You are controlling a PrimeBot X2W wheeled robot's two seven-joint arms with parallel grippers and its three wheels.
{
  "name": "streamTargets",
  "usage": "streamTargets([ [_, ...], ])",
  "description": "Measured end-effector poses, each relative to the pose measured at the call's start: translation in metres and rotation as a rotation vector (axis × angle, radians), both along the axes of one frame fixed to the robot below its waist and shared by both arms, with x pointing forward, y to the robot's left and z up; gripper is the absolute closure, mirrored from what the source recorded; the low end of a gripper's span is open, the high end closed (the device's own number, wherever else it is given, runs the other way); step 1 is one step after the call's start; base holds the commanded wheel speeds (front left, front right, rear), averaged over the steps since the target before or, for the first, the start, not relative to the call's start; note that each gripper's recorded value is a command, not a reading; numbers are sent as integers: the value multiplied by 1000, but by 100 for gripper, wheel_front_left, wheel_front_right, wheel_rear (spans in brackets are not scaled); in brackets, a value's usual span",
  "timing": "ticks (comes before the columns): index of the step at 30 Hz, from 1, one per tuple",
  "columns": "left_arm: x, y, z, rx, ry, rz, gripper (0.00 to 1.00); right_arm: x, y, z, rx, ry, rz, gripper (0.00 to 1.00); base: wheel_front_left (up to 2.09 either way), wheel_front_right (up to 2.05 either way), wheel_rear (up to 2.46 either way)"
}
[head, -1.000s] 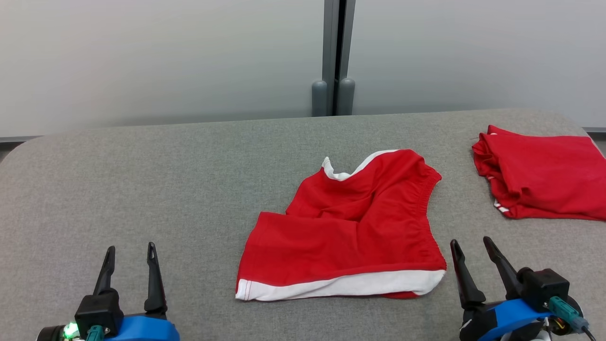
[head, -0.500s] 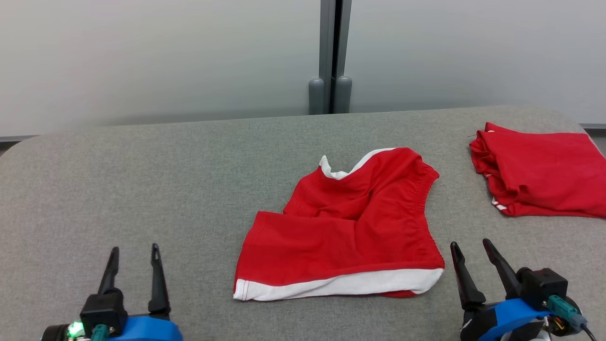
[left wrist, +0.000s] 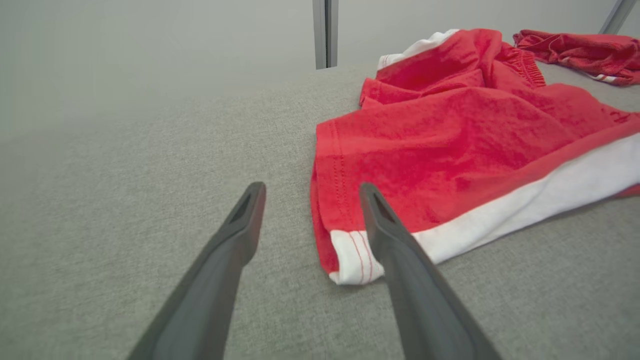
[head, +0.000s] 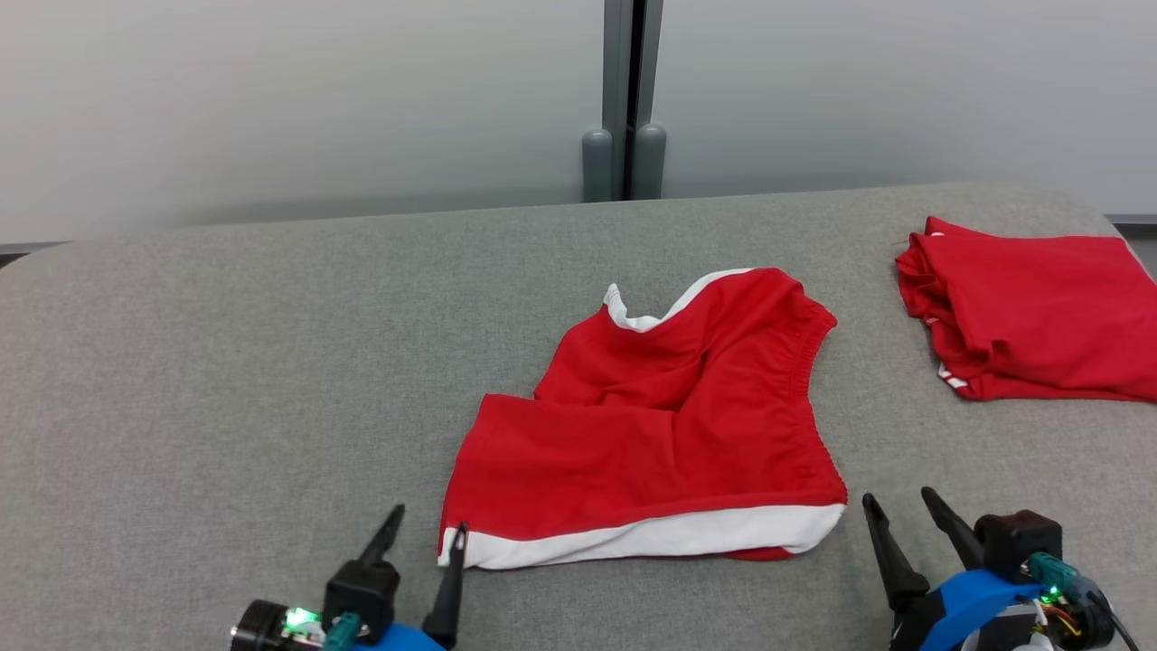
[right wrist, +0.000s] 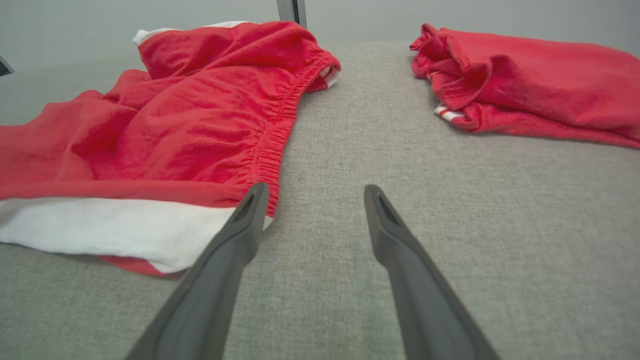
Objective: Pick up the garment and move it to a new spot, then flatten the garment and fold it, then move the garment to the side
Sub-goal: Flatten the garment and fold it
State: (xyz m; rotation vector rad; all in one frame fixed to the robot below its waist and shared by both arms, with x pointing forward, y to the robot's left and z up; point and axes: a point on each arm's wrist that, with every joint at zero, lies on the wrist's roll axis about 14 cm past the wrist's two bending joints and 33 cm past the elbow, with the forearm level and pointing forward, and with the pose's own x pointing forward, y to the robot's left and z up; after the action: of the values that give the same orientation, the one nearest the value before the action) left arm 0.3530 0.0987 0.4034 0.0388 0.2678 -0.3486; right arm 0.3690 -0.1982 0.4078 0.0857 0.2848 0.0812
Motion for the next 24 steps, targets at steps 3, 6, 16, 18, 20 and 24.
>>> streamTargets([
  [3,-7,-11,-16,2,63,-33,0,-1,6,-9,0,30,24,0,0,0,0],
  [6,-10,-16,-27,0,102,-48,0,-3,17,-16,5,56,63,0,0,0,0],
  [16,-7,-21,-45,2,172,-63,0,-1,37,-31,6,111,137,0,0,0,0],
  [18,-8,-22,-49,3,189,-66,0,0,39,-33,12,122,138,0,0,0,0],
  [20,-9,-24,-52,-3,205,-70,74,0,43,-35,24,131,143,13,0,0,0],
  [24,-8,-28,-54,-17,217,-73,100,2,49,-35,44,137,154,100,0,0,0],
])
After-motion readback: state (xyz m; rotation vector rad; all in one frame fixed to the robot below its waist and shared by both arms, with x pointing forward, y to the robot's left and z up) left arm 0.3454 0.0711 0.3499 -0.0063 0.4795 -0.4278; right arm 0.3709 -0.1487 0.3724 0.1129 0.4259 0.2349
